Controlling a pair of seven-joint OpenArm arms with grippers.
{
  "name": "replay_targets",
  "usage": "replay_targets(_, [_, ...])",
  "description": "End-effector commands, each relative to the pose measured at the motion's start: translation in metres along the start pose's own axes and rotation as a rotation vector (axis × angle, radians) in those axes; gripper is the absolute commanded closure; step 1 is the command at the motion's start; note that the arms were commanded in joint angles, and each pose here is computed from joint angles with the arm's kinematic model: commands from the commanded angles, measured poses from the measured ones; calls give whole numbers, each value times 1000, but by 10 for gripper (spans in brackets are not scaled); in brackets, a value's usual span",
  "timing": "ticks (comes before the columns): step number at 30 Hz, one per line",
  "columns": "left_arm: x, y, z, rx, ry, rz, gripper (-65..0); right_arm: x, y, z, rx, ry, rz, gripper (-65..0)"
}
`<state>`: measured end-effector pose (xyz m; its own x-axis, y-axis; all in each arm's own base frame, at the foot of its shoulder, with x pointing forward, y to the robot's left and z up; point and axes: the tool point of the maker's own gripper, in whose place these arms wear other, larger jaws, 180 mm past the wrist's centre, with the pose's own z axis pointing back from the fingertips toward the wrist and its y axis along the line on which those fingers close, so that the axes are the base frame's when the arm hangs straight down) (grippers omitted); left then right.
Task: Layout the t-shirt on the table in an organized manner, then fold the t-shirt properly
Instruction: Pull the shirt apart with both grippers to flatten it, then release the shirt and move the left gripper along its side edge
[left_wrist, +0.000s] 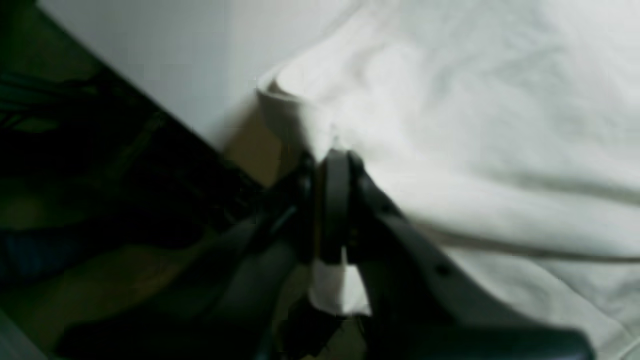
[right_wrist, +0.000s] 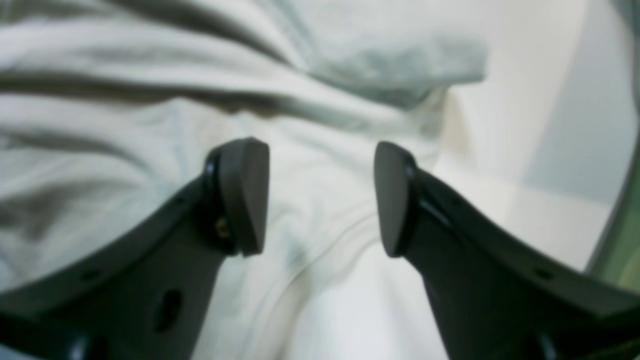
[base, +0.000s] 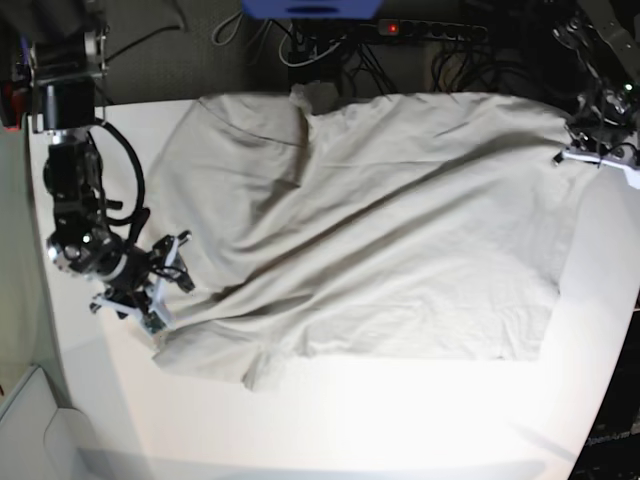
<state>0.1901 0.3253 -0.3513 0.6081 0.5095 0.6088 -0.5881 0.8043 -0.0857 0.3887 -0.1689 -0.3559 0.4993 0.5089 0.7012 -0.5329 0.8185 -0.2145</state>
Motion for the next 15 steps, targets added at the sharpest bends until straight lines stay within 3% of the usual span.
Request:
replay_targets(1, [11, 4, 5, 16, -38, -8, -34, 5, -6, 6, -19, -26, -4, -342])
replay_targets(9, [1, 13, 6, 36, -15, -14, -327, -37, 17, 6, 18, 43, -60, -340])
replay_targets(15, [1, 15, 7, 41, -15, -18, -335, -54, 19, -5, 36, 88, -102, -340])
